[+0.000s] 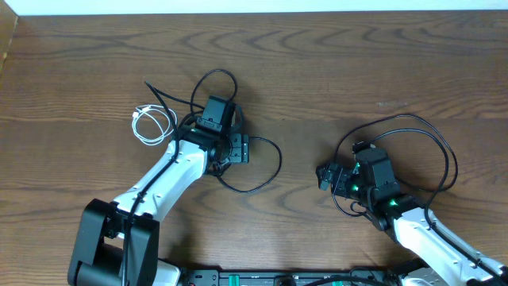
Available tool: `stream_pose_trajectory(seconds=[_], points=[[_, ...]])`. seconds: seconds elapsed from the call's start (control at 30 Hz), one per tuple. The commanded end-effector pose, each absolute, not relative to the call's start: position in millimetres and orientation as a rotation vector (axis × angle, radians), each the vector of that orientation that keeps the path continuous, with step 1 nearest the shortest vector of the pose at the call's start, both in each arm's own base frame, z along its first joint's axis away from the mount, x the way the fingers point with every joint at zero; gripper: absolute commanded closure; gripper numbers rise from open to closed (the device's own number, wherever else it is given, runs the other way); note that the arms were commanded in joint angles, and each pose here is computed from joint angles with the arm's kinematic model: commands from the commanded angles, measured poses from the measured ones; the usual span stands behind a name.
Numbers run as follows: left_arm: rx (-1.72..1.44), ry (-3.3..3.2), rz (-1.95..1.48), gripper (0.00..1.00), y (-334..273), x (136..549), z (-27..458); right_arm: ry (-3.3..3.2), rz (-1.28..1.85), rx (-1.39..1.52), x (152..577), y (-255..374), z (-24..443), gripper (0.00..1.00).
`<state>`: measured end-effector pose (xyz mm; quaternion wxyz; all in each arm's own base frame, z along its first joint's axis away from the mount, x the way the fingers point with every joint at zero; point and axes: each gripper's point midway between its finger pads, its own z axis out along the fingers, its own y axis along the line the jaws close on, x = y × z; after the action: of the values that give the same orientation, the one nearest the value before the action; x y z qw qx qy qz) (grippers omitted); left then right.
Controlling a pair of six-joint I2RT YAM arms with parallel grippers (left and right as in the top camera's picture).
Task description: Untangle cables
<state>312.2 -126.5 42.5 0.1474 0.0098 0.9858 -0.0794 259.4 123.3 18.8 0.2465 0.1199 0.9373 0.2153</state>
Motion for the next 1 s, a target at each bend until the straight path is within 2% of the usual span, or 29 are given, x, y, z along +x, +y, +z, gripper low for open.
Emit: stream_pose_trajectory(seconds=[0.0, 0.6, 0.7, 0.8, 0.97], points=[[0.054, 2.821, -0.156, 0.21, -119, 316, 47, 2.568, 0.558, 0.330, 256, 119, 15, 0.01], [0.081, 2.874, -0.070, 0.20, -110, 292, -6, 2.566, 0.554, 0.331, 256, 119, 15, 0.01], [0.104, 2.880, -0.068, 0.26, -114, 291, -10, 2.567, 0.555, 0.330, 256, 119, 15, 0.01], [0.120, 2.883, -0.067, 0.38, -118, 291, -16, 2.567, 0.555, 0.330, 256, 119, 15, 0.01], [0.121, 2.905, -0.056, 0.42, -117, 290, -26, 2.567, 0.554, 0.330, 256, 119, 15, 0.01]])
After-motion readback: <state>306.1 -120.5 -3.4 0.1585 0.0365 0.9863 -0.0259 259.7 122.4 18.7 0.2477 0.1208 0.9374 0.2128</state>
